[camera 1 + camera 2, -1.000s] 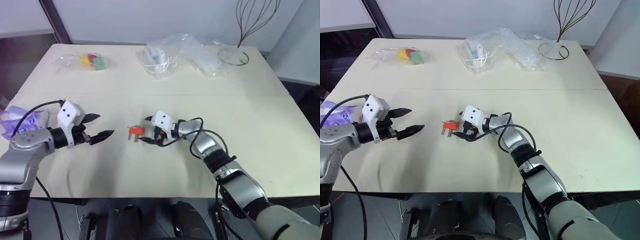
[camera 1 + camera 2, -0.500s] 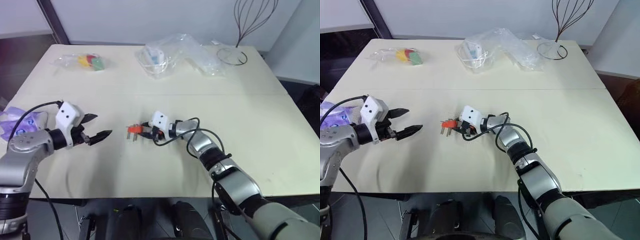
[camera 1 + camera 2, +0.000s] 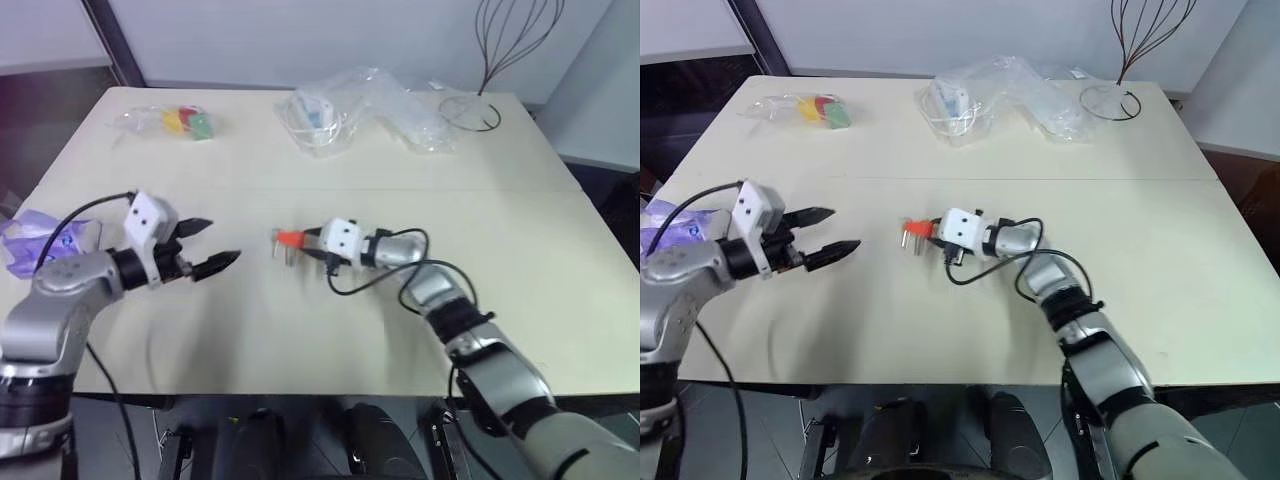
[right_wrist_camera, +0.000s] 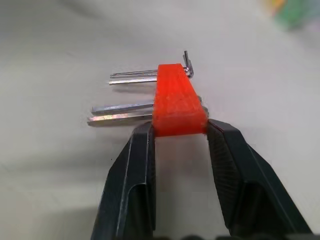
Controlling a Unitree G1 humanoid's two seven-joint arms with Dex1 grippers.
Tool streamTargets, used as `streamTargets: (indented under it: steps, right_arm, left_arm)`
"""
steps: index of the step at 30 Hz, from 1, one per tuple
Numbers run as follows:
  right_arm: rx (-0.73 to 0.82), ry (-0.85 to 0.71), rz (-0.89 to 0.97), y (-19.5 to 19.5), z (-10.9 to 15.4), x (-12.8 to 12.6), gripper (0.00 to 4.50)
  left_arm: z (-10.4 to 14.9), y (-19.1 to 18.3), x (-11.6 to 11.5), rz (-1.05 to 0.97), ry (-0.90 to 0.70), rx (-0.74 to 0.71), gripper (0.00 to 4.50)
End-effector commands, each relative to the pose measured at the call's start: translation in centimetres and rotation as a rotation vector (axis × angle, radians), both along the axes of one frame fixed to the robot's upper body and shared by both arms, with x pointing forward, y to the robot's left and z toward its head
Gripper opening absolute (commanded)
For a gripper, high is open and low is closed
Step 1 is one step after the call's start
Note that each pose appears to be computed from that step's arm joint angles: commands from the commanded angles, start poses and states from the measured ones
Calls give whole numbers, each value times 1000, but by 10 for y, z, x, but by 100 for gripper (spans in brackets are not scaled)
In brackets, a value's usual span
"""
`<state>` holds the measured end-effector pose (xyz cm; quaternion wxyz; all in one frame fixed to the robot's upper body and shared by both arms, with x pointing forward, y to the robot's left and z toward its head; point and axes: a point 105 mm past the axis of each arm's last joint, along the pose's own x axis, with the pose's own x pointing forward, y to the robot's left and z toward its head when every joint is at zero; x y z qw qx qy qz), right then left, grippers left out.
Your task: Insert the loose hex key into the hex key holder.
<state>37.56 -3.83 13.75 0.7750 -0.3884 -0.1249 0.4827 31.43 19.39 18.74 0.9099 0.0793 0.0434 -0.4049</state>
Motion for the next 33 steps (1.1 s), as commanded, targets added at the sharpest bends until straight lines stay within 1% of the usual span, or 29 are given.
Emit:
streamTargets:
  steps: [1, 2, 5, 8, 11, 18, 24, 32, 33]
  right_arm:
    - [32, -310, 59, -7, 54, -17, 94]
    - [16, -398, 74, -11, 64, -22, 94]
    - [-44, -573, 121, -20, 81, -35, 94]
    - [-83, -692, 176, -22, 95, -48, 94]
    - [-121, -764, 233, -24, 102, -60, 94]
    - [-131, -817, 265, -24, 106, -70, 94]
    - [-107, -863, 263, -17, 116, -71, 94]
    - [-86, -856, 275, -13, 118, -71, 94]
    - [-84, -855, 277, -13, 118, -71, 94]
  left_arm:
    - [17, -17, -1, -114, 7, -90, 450]
    - [21, -22, 0, -147, 14, -117, 450]
    - [30, -33, 5, -212, 33, -175, 450]
    - [39, -46, 9, -286, 44, -216, 450]
    - [50, -58, 12, -343, 42, -255, 450]
    - [65, -80, 11, -454, 44, -313, 450]
    - [57, -88, 3, -497, 84, -303, 450]
    - [53, -89, 2, -488, 103, -310, 450]
    - [52, -89, 1, -486, 106, -308, 424]
